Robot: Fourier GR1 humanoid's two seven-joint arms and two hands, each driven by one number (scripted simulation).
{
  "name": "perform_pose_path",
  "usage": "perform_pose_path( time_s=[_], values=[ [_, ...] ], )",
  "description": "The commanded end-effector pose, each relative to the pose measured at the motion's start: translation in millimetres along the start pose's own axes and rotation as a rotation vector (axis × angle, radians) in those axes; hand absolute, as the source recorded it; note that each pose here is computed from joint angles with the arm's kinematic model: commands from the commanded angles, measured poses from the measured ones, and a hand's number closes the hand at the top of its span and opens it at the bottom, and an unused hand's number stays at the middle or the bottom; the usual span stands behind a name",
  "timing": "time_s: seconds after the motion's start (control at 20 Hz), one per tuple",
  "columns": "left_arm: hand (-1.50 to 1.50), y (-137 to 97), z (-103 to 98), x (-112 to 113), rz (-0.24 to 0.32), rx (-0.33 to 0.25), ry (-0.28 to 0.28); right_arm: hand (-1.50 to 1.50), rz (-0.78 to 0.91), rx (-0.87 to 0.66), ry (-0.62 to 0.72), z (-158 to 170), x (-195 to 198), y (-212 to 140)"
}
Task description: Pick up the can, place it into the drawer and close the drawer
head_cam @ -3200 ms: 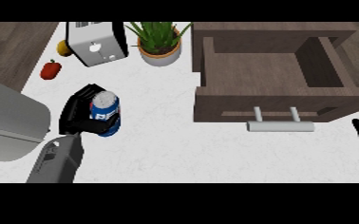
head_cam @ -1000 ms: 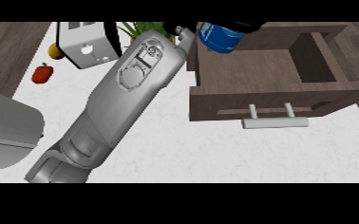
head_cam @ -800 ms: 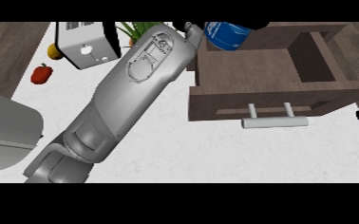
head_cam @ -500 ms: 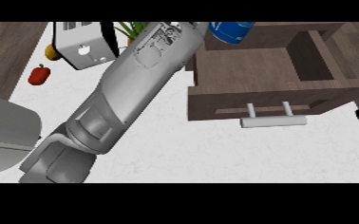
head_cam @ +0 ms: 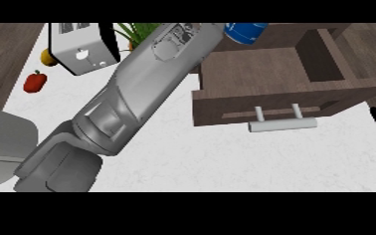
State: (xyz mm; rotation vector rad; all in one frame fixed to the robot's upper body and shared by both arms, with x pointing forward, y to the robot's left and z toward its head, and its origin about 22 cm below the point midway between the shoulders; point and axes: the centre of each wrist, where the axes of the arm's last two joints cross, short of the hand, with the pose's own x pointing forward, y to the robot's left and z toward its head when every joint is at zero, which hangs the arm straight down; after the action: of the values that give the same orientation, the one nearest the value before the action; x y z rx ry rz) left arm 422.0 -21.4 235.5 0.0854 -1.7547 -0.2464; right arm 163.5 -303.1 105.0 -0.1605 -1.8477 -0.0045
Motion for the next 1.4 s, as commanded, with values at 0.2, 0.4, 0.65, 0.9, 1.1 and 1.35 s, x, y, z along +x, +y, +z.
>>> perform_pose_path(
  time_s=[0.2, 0.4, 0.65, 0.9, 1.1, 1.35],
  values=[
    [1.50, -1, -3, -13, -0.055, 0.057, -0.014, -1.50, 0.017, 0.010, -0.011, -10, 1, 3],
    [1.50, -2, 1, -32, -0.095, 0.057, -0.013, -1.50, -0.011, 0.021, -0.018, -12, 2, 13],
    [1.50, 0, 2, -50, -0.137, 0.062, -0.023, -1.50, -0.004, 0.013, -0.027, -19, -3, 19],
    [1.50, 0, 3, -56, -0.176, 0.078, -0.021, -1.50, -0.001, 0.035, -0.037, -21, 2, 10],
    [-1.50, -2, 6, -59, -0.153, 0.121, -0.012, -1.50, -0.003, 0.045, -0.038, -29, 4, 15],
    [-1.50, 2, 9, -77, -0.176, 0.177, -0.013, -1.50, -0.011, 0.062, -0.047, -26, -1, 16]
  ],
)
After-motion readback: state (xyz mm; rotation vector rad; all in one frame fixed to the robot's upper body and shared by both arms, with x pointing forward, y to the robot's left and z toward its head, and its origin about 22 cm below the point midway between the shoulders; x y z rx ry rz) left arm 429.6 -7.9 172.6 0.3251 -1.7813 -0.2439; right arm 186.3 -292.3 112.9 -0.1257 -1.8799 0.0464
